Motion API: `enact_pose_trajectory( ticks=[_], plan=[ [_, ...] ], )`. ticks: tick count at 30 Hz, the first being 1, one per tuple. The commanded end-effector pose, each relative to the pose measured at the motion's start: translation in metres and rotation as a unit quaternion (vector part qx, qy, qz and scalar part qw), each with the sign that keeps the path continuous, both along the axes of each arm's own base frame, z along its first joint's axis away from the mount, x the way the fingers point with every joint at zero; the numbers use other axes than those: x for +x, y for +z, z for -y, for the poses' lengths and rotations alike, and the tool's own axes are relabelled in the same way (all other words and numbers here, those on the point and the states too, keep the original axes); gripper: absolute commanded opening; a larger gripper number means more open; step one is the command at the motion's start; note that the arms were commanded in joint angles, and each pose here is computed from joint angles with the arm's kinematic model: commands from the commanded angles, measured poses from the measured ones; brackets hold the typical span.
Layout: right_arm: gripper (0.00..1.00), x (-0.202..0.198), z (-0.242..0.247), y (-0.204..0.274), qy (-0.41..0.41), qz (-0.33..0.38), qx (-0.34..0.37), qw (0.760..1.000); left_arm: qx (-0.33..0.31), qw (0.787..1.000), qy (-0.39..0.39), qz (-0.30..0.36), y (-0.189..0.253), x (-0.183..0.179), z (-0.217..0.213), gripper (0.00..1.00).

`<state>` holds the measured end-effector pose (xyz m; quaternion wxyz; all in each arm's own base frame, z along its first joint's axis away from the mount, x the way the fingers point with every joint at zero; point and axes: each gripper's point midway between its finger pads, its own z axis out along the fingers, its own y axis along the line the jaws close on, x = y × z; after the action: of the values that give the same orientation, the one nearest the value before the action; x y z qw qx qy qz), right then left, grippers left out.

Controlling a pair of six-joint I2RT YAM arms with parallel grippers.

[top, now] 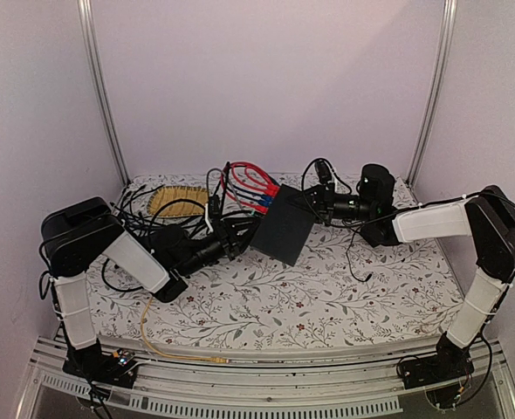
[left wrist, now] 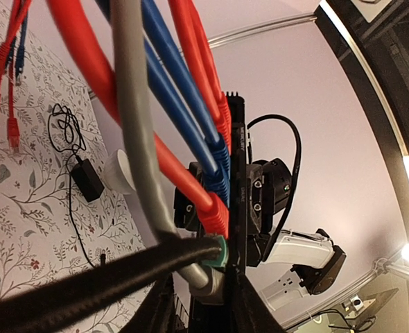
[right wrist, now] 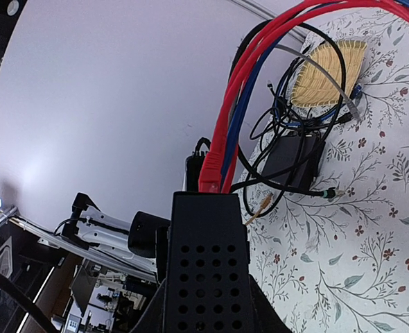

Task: Pull the plug from the switch port
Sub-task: Pull the connector from the switch port.

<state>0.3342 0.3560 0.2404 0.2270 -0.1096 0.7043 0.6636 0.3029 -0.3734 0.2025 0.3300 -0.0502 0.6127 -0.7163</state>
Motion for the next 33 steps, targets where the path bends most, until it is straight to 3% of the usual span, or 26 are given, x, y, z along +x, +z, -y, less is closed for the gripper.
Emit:
enact_pose_trajectory(
  ticks=[1,22,33],
  plan=[
    [0.01,-0.0136,0.0023,0.0596,0.01,0.091,0.061,0.994,-0.108,0.988,0.004,0.113,0.0701,-0.0189,-0.0168,0.27],
    [0.01,-0.0159,0.0036,0.0579,0.006,0.086,0.079,0.993,-0.112,0.987,0.01,0.117,0.0739,-0.0191,-0.0153,0.01],
    [0.01,-0.0223,0.0052,0.0651,0.018,0.107,0.104,0.989,-0.129,0.987,-0.006,0.095,0.0766,-0.0209,-0.0121,0.0]
  ],
)
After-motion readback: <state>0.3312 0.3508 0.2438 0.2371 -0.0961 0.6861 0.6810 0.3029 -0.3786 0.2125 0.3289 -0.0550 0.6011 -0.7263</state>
